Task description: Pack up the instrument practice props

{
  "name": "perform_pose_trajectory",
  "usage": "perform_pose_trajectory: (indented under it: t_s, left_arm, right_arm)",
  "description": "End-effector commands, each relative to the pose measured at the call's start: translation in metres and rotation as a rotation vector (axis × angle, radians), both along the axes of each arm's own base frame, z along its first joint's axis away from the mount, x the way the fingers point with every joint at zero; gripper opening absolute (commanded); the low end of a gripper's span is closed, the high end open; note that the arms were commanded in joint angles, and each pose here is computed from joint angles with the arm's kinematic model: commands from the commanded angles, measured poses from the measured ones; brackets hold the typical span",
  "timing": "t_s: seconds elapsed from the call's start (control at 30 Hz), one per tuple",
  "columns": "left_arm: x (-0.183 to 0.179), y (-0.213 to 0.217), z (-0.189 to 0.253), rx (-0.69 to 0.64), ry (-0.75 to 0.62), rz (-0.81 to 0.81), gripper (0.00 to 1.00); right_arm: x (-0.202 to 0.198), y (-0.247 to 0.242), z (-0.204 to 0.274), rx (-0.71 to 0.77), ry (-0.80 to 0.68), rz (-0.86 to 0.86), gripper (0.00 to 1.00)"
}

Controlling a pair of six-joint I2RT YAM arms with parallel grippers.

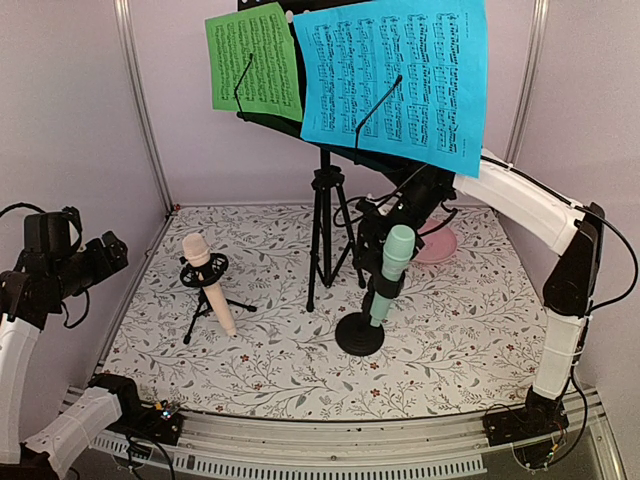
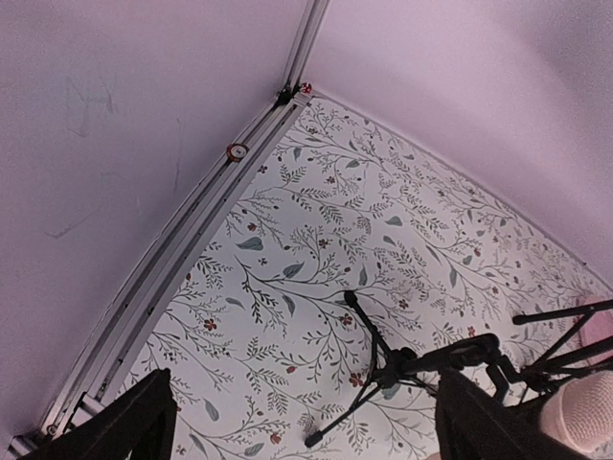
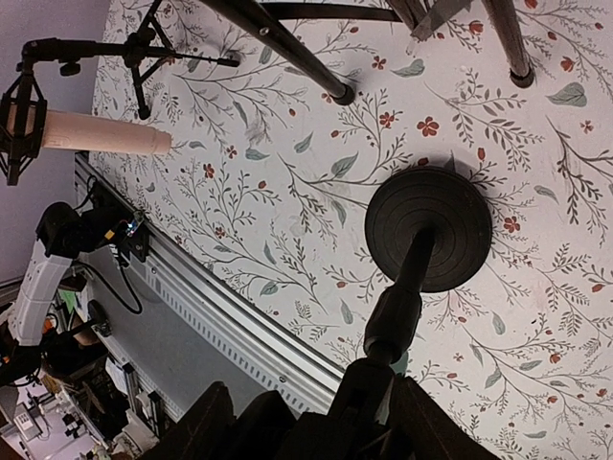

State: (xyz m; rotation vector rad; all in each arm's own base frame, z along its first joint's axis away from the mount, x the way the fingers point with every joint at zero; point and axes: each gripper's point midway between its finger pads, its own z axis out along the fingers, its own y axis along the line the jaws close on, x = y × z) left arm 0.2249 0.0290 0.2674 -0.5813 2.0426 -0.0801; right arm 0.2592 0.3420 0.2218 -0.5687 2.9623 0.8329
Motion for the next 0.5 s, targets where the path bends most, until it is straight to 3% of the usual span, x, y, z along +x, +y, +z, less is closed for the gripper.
perform_pose_trajectory:
  t_s: [0.0,0.07,0.27,0.47]
  left_arm:
    - [0.001,0.000,0.001,-0.001,-0.011,0.001,0.94]
    - [0.001,-0.001,0.001,-0.001,-0.011,0.001,0.95]
    - [0.002,-0.001,0.000,-0.001,-0.005,-0.001,0.94]
    - [0.004,-0.002,-0.002,-0.001,0.003,-0.006,0.94]
  right_arm:
    - [0.005,0.010,0.016,0.056,-0.068,0.041,0.57]
    - [0.005,0.007,0.017,0.043,-0.081,0.044,0.60]
    - [0.006,0.000,0.023,0.032,-0.121,0.052,0.79]
    - [0.006,-0.003,0.032,0.038,-0.147,0.056,0.86]
